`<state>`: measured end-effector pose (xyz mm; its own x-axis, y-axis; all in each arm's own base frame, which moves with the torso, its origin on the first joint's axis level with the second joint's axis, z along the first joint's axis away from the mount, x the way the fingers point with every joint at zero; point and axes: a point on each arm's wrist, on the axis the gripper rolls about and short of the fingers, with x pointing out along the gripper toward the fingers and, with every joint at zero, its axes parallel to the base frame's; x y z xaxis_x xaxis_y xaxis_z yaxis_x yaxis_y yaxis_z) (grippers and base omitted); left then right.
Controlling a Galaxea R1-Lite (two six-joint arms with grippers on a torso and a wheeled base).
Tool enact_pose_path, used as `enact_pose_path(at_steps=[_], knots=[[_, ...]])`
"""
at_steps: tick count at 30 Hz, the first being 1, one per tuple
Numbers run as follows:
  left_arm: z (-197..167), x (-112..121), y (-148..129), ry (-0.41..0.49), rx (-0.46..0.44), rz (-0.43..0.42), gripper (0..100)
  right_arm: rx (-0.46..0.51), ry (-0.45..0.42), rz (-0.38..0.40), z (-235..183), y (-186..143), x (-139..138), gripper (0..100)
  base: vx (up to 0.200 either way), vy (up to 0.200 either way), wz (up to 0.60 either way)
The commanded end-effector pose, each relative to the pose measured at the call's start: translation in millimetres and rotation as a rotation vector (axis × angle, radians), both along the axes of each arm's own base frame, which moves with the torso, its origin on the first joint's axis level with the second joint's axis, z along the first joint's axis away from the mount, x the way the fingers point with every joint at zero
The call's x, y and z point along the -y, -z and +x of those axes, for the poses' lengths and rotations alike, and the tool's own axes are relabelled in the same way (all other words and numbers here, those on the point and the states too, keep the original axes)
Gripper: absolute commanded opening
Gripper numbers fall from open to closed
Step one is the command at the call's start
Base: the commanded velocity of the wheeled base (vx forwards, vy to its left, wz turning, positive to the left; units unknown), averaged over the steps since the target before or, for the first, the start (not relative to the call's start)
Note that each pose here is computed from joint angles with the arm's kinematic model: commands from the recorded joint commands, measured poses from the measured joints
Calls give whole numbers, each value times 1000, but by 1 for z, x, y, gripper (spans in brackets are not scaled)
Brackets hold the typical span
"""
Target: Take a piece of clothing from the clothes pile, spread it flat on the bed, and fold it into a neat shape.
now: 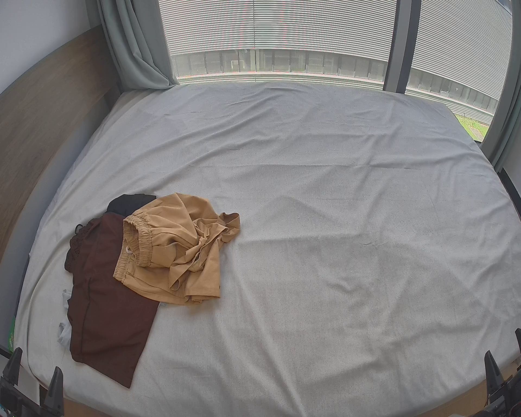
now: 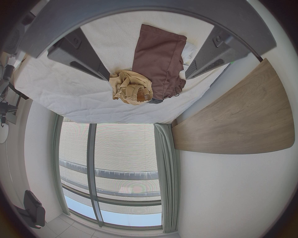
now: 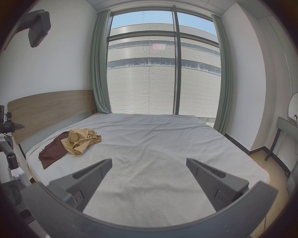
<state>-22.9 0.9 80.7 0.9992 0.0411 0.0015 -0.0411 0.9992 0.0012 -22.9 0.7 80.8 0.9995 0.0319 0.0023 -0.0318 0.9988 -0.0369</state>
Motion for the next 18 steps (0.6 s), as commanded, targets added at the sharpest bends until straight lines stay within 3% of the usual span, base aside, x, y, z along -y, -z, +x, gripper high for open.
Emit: enact_pose_path(at_steps=[1,18], knots=[[0,0,5,0,-1,0,100,-1,0,0,0,5,0,100,0,0,0],[0,0,5,-5,-3,6,100,-1,3,5,0,5,0,100,0,0,0]])
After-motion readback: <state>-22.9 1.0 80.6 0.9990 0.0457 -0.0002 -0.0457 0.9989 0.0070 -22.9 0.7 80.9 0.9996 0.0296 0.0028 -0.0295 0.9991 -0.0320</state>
